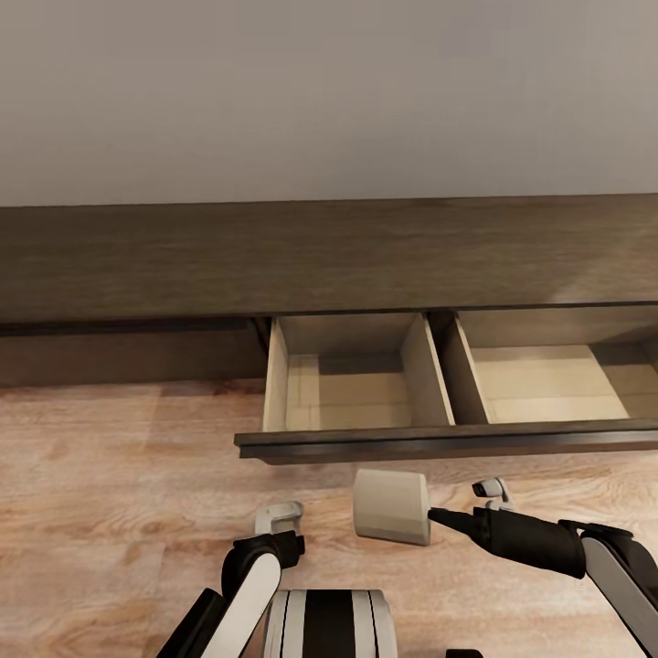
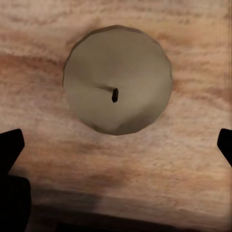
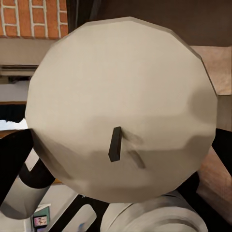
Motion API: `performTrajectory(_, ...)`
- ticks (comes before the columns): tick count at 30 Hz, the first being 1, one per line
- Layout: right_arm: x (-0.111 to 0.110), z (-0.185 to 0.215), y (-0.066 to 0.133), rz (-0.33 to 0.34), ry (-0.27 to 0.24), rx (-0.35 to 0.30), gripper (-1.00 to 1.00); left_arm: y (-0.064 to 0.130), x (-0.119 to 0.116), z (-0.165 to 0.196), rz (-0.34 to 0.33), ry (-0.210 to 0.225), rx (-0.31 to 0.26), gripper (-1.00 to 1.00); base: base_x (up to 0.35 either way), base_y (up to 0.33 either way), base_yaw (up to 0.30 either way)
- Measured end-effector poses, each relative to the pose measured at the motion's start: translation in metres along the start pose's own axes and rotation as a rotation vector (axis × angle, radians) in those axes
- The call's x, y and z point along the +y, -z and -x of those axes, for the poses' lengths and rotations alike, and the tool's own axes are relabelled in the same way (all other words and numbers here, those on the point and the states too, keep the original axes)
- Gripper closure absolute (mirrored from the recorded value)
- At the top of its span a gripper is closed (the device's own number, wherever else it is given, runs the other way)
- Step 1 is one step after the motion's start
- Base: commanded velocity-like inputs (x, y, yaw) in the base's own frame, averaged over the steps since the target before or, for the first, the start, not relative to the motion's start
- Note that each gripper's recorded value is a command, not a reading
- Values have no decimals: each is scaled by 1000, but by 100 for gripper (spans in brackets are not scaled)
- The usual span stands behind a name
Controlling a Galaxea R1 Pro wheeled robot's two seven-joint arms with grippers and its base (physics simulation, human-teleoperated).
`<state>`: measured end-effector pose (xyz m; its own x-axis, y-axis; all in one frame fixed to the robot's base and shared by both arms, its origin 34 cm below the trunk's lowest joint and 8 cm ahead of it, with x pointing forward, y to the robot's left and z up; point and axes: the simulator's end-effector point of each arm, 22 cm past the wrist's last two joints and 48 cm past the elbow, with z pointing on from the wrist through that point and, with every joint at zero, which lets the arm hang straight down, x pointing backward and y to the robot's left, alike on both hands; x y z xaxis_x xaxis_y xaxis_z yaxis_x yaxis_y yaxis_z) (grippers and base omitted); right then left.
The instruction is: Place each of the two pumpkins and all three candles from the living room inside a cabinet in the living room (use any cabinet), then make sure every cabinet is closed, and position the cauldron so it is next to a table in the living room.
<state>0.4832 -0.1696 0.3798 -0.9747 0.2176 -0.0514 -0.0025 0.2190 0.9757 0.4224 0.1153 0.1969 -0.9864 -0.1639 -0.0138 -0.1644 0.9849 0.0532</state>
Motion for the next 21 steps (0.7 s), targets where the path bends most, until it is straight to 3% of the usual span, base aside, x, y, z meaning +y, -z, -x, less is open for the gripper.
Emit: performTrajectory(21,-3,-4,-3,7,-15,6,100,-4,0,-4,1,-3,11,-100,20,10,0)
